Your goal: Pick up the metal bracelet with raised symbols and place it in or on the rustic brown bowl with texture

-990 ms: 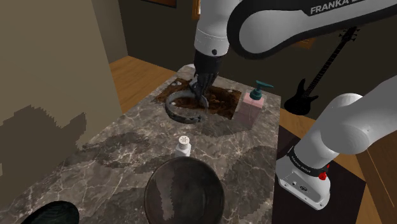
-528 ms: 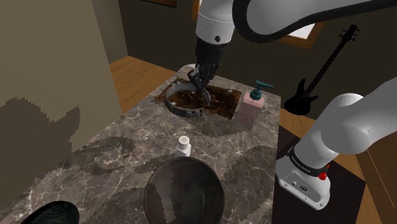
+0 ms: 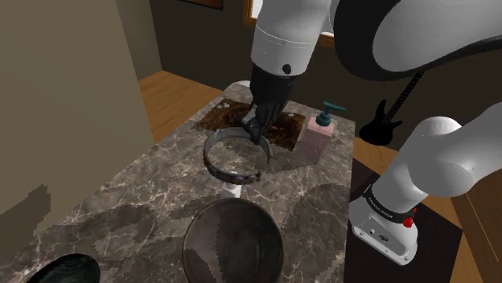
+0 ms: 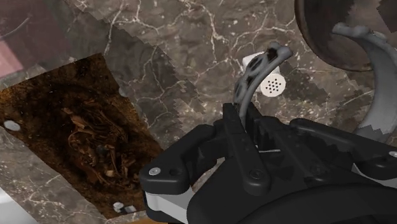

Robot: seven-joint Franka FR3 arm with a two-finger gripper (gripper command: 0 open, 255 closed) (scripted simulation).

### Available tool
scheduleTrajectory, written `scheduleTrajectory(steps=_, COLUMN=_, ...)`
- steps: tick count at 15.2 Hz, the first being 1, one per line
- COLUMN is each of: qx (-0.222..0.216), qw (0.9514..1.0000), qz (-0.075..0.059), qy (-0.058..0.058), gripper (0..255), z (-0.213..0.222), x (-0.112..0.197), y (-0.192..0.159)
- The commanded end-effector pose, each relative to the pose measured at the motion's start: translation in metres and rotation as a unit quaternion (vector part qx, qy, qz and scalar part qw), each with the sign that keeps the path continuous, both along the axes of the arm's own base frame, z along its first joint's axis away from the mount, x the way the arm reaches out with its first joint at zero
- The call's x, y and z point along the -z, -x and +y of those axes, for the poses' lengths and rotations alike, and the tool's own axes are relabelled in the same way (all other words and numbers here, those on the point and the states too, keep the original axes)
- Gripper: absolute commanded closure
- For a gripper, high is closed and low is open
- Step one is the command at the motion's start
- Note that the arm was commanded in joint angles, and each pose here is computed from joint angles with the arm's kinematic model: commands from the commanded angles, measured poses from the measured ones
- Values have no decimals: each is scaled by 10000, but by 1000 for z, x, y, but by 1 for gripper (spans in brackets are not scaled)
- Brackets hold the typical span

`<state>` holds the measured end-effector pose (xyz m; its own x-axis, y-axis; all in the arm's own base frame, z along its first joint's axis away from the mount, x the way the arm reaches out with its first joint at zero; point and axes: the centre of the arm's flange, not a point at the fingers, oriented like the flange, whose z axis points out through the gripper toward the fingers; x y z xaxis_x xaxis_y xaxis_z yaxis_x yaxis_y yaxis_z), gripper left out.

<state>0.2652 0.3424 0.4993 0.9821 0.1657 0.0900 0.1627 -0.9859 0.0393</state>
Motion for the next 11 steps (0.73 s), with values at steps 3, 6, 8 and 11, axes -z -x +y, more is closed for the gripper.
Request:
scheduleTrajectory(steps=3, qx=6, qw=10000, qz=1, qy=-1, gripper=255, z=33, x=-2, y=41)
scheduleTrajectory(steps=6, qx=6, qw=10000, qz=1, qy=-1, gripper=255, z=57, x=-3, y=72)
scheduleTrajectory(steps=8, qx=6, qw=10000, qz=1, qy=-1, gripper=255, z=74, x=-4, y=93)
scheduleTrajectory(steps=11, qx=6, qw=10000, qz=1, qy=-1, gripper=255, z=85, x=6, y=107)
